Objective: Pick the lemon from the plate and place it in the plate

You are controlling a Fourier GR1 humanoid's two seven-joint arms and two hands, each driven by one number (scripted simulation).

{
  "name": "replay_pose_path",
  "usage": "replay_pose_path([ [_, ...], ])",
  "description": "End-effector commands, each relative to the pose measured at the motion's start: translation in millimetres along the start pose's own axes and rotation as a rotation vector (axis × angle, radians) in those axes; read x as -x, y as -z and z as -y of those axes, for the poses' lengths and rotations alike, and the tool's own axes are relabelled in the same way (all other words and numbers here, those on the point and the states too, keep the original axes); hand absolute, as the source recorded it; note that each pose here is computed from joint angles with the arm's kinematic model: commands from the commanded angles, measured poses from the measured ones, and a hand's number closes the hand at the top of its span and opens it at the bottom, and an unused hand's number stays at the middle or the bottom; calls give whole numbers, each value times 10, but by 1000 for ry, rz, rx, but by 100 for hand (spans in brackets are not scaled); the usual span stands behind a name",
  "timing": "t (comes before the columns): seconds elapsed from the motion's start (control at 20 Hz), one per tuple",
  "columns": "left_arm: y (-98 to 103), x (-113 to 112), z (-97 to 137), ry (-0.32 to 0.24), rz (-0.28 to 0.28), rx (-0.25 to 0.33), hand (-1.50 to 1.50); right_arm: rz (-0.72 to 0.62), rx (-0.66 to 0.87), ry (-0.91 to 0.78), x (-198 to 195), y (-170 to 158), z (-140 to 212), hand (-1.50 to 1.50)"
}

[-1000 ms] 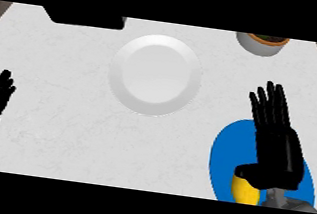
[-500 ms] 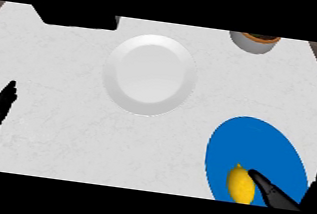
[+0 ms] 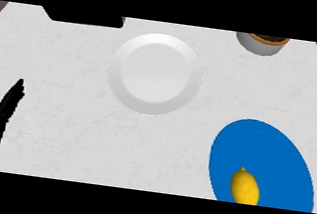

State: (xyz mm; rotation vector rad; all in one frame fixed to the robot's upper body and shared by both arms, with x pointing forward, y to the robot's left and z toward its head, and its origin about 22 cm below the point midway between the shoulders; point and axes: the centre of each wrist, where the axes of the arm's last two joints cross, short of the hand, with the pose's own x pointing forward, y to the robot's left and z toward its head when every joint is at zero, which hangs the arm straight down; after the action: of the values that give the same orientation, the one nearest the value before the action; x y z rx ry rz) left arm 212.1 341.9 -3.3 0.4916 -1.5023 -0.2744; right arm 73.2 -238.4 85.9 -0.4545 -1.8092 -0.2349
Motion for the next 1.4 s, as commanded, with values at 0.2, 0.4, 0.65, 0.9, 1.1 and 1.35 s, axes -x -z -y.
replay_pose_path([
  [0.2, -30, -121, 158, -6, 18, 19, 0, -230, -167, -342, -391, -46, 348, -150],
  [0.4, 11, 15, 116, -5, 25, 42, 0, -330, -204, -411, -455, 180, 377, -150],
  [0.65, 241, -136, -53, 5, 46, 23, 0, -427, -304, -493, -434, 470, 299, -150],
  [0.9, 128, 22, -94, 3, 26, 23, 0, -517, -424, -563, -242, 562, 154, -150],
  [1.1, 118, -100, 77, 11, 33, 26, 0, -552, -512, -671, -249, 781, 81, -150],
  [1.35, 57, -173, 34, 5, 25, 24, 0, -577, -577, -663, 140, 741, -19, -150],
])
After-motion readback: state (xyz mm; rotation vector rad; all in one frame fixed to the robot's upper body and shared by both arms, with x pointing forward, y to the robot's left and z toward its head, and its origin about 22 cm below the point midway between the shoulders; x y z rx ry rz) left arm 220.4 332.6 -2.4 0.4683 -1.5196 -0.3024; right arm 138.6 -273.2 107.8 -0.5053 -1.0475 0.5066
